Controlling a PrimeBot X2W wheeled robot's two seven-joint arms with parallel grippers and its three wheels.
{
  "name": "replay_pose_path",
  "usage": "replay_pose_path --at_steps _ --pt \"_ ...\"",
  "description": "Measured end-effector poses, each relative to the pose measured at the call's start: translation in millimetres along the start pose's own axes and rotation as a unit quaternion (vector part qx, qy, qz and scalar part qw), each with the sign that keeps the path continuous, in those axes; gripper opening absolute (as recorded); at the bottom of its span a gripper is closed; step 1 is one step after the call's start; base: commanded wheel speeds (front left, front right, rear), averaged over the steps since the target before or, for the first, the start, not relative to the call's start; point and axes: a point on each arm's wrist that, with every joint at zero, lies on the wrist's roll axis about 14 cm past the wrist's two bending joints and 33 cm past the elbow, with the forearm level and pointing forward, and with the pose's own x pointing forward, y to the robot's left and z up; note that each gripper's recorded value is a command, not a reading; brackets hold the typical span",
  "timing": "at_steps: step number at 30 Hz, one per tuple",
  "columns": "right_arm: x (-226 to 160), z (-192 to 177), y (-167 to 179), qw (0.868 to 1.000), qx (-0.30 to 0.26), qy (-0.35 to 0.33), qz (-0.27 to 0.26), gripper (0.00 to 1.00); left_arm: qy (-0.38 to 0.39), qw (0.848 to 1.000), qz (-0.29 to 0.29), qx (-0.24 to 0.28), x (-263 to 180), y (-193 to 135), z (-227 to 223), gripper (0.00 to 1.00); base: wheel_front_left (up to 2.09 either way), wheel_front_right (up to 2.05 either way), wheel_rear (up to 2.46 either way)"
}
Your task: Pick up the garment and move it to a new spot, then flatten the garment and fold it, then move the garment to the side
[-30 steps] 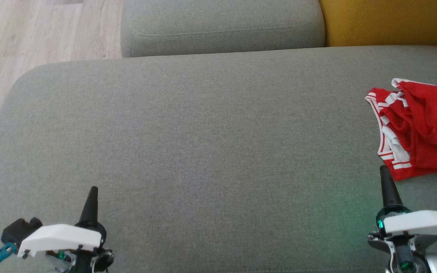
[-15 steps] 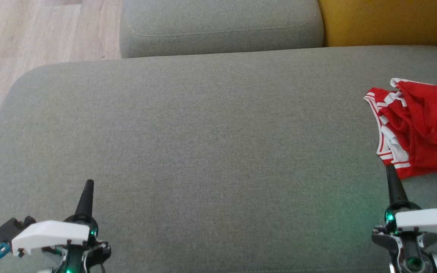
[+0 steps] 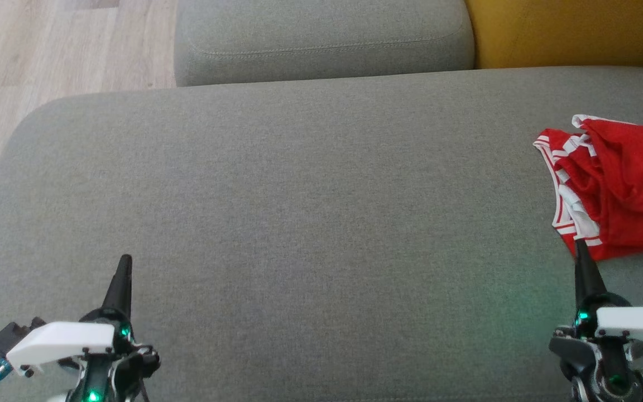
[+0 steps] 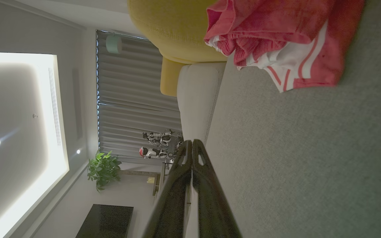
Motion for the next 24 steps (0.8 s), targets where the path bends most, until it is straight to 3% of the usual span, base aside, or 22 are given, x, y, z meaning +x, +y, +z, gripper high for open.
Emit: replay_pose_path --at_steps 17,24 --pt "4.6 11.9 4.2 0.995 0.100 -0.022 0.010 0.00 -0.008 0.995 -0.034 -0.096 4.6 -13.3 10.4 0.00 0.00 0.00 0.00" --pt "5.5 12.1 5.9 0.994 0.103 -0.021 0.013 0.00 -0.009 0.995 -0.034 -0.099 4.6 -13.3 10.9 0.00 0.00 0.00 0.00"
